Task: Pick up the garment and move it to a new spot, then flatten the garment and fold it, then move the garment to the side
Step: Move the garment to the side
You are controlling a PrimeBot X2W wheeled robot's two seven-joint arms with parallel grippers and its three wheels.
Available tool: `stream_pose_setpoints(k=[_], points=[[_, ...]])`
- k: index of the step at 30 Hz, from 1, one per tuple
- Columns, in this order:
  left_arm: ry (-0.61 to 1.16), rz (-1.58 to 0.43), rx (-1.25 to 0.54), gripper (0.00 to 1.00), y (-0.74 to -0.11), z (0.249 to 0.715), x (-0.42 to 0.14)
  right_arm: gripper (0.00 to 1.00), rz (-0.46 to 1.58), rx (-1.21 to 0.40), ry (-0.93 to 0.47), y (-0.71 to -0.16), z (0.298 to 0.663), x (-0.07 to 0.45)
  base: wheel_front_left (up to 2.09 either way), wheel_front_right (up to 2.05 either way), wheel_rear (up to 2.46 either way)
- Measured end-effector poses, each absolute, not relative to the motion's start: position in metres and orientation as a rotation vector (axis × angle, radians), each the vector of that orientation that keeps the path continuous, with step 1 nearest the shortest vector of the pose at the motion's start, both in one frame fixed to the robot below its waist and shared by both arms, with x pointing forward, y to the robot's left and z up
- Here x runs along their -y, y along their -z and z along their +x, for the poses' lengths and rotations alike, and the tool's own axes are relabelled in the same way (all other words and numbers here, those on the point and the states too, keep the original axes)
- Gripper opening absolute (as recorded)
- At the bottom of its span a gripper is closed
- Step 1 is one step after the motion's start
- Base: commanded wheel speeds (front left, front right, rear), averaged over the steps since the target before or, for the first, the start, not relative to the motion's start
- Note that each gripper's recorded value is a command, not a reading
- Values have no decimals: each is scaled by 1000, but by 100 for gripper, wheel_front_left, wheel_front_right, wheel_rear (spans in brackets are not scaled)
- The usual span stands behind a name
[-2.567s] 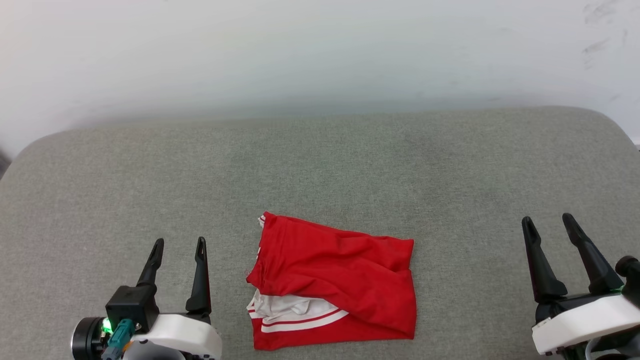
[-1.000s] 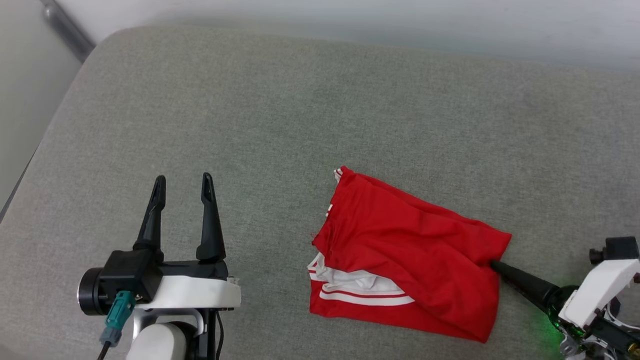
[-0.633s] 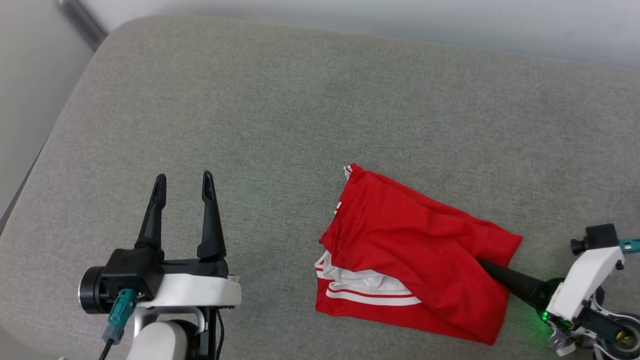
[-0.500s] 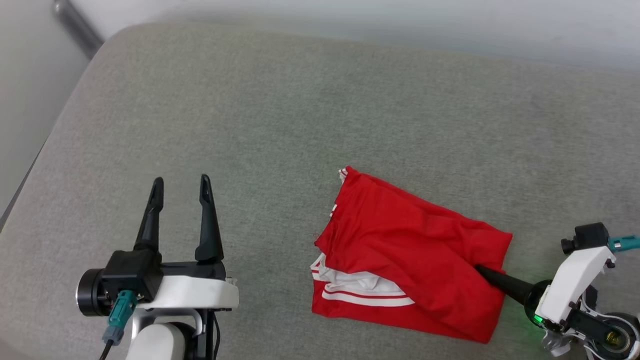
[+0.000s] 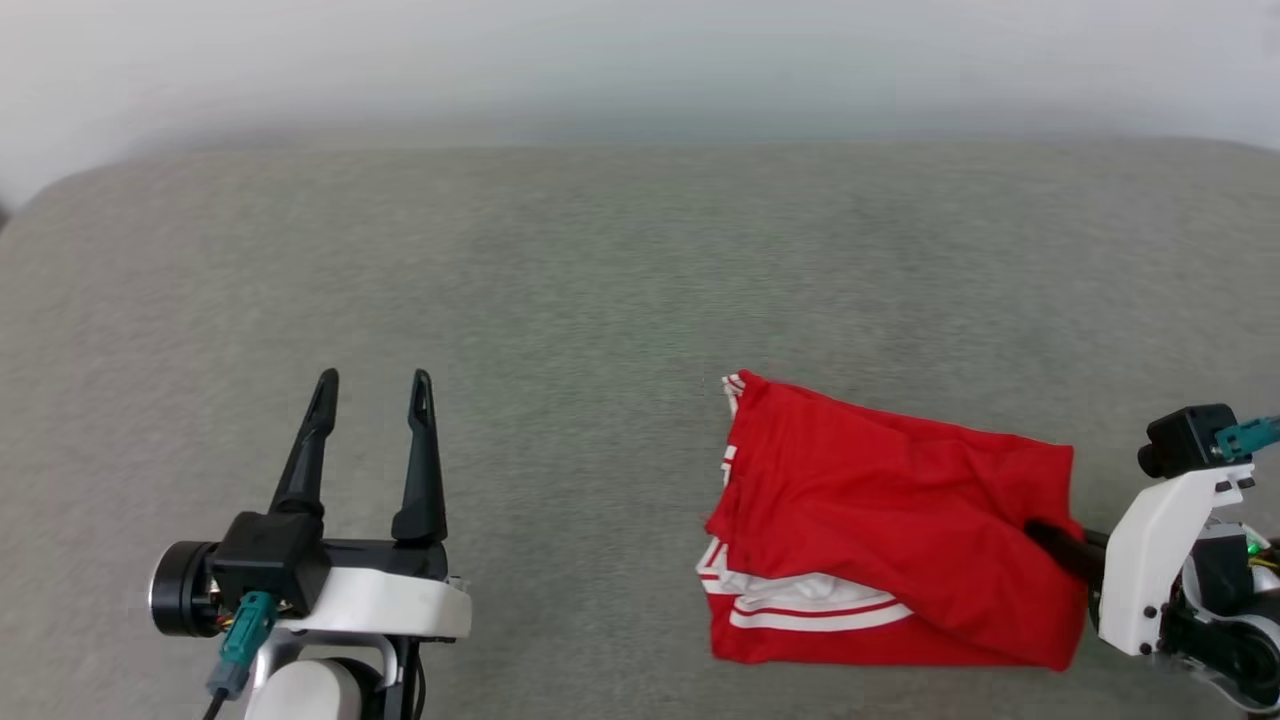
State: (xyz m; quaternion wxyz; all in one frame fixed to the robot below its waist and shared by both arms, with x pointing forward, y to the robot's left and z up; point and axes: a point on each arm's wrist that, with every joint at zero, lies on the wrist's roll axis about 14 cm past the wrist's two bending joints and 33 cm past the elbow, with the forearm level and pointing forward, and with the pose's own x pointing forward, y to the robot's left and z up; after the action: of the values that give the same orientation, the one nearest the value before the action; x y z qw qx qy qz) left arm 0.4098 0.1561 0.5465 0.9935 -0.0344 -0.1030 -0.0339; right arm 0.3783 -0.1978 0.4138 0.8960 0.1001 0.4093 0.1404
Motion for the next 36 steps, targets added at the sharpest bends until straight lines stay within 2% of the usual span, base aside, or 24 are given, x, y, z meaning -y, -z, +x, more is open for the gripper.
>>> stream_pose_setpoints(k=[6,7,8,17,24,31,36], points=[[211,-107,214,100,-548,431,-106,0,77,-818,-111,-429,365,267,0,0,0],[300,-130,216,100,-547,440,-72,0,66,-796,-17,-436,358,297,0,0,0],[331,-135,217,100,-547,444,-60,0,60,-785,18,-438,357,309,0,0,0],[572,-173,171,100,-525,474,22,0,-1,-714,273,-441,362,392,0,0,0],[655,-198,128,100,-499,495,52,0,-24,-668,396,-435,385,435,0,0,0],[669,-206,93,100,-472,511,57,0,-70,-637,512,-429,404,476,0,0,0],[672,-194,88,100,-460,517,54,0,-43,-657,541,-405,412,477,0,0,0]])
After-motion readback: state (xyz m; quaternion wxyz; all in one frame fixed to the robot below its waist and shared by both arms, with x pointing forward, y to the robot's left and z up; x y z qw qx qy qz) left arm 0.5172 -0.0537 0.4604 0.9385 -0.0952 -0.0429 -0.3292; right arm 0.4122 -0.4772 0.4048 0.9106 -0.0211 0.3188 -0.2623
